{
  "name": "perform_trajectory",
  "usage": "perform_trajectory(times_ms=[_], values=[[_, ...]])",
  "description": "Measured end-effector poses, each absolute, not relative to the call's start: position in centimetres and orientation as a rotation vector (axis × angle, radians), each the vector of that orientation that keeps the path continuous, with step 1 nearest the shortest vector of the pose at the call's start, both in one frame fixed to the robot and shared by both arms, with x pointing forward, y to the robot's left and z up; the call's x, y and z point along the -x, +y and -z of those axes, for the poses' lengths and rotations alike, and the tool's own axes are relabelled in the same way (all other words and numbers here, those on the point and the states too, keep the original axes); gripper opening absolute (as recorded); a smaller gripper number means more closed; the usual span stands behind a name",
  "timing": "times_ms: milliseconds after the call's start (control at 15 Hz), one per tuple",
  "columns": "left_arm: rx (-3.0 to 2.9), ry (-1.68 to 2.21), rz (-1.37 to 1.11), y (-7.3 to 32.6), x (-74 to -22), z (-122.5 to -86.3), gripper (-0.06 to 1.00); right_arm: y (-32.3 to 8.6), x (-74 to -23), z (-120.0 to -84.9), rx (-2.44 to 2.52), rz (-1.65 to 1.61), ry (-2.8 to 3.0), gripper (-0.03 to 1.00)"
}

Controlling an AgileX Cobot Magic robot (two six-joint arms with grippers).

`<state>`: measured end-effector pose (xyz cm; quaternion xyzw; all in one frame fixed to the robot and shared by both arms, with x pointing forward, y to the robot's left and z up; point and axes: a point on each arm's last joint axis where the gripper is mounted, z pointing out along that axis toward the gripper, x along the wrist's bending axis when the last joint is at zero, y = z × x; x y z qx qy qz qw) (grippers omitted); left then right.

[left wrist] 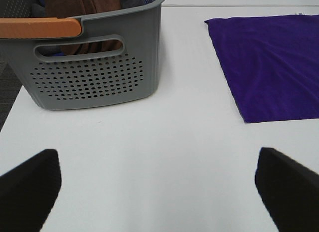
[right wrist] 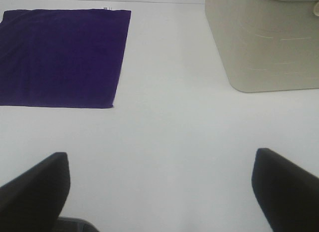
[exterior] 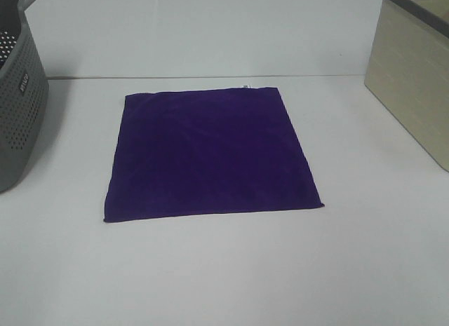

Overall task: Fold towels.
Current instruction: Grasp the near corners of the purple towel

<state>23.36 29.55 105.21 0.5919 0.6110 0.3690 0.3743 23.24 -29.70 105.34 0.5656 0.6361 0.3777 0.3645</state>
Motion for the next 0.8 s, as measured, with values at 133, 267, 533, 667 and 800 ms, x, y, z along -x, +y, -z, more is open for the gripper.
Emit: perform_trajectory(times_ms=[133, 267, 533, 667, 800], values=[[-1.515, 1.565, -0.945, 29.55, -23.36, -105.21, 0.99, -29.70, -23.24, -105.34, -1.455, -0.972, 1.636, 0.96], [-1.515, 1.565, -0.945, 29.55, -23.36, -105.21, 0.99, -29.70, -23.24, -105.34, -1.455, -0.972, 1.636, 0.96], [-1.515, 1.565, -0.945, 29.55, -23.36, -105.21, 0.99, -29.70, -23.24, -105.34, -1.455, -0.972, 1.636, 0.96], [-1.515, 1.565, -0.945, 29.55, -23.36, -105.21, 0.99, -29.70, -23.24, -105.34, -1.455, -0.972, 1.636, 0.96], [-1.515, 1.565, -0.945, 29.55, -23.36, -105.21, 0.99, -29.70, -23.24, -105.34, -1.455, -0.972, 1.636, 0.96]])
